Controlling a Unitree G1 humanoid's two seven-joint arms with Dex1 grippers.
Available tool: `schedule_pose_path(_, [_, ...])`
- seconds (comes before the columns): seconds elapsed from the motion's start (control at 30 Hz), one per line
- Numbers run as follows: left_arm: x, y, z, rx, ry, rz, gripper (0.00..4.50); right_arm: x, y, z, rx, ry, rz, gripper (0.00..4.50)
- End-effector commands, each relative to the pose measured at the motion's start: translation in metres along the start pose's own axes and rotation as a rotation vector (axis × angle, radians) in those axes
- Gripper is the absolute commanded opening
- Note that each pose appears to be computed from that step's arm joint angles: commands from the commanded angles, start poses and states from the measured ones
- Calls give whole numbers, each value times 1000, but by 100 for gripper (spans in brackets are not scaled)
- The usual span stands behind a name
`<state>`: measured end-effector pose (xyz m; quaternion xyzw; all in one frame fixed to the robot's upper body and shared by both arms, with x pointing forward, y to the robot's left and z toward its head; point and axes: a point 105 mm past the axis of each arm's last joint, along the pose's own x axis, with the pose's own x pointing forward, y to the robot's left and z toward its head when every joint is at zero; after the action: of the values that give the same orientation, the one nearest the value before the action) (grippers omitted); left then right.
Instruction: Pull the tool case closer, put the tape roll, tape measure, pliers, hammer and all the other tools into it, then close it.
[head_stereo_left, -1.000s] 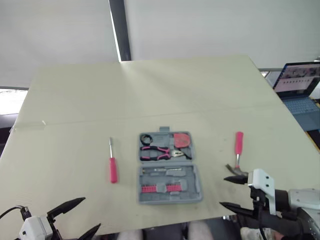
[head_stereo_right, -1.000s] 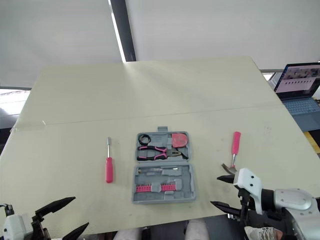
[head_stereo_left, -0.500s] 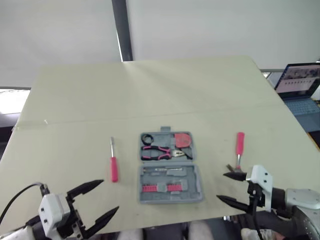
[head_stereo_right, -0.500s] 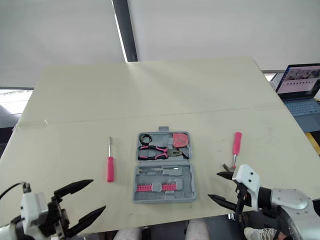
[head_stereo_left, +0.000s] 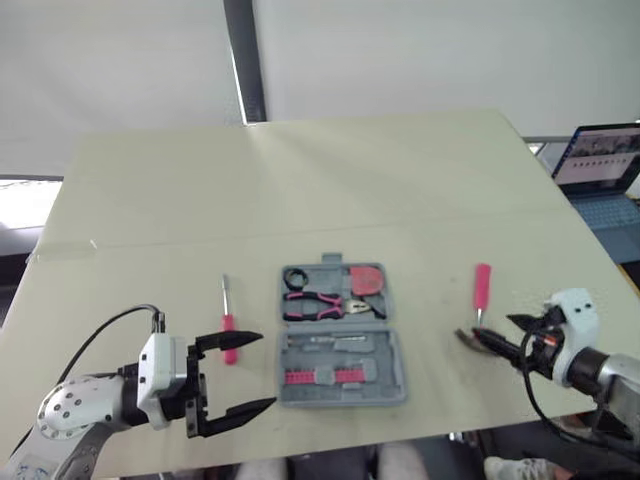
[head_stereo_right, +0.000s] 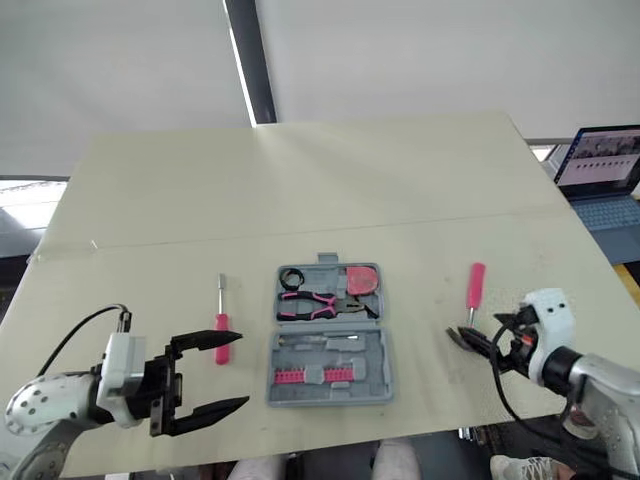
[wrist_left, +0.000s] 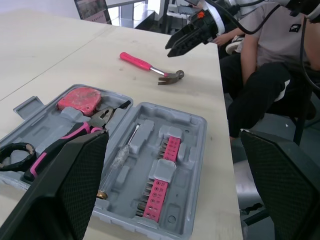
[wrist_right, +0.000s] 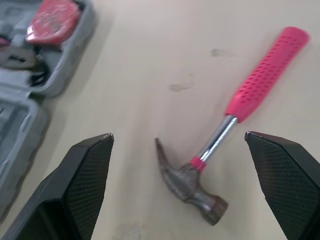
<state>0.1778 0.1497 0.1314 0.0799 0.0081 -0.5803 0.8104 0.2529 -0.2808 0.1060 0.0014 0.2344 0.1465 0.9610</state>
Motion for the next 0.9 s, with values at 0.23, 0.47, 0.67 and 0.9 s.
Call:
schedule_pose_path(0.23, [9, -4, -2, 19, -24, 13, 450, 26, -14, 7, 170, 62, -144, 357])
schedule_pose_path(0.47, [11, -5, -3, 21, -27, 34, 450, 33, -17, 3, 194, 129, -231, 213])
schedule_pose_path(0.67, [16, -5, -3, 23, -40, 39, 450, 38, -13, -5, 189, 169, -253, 213])
schedule_pose_path(0.9, [17, -6, -4, 23, -40, 44, 450, 43, -9, -9, 189, 195, -251, 213])
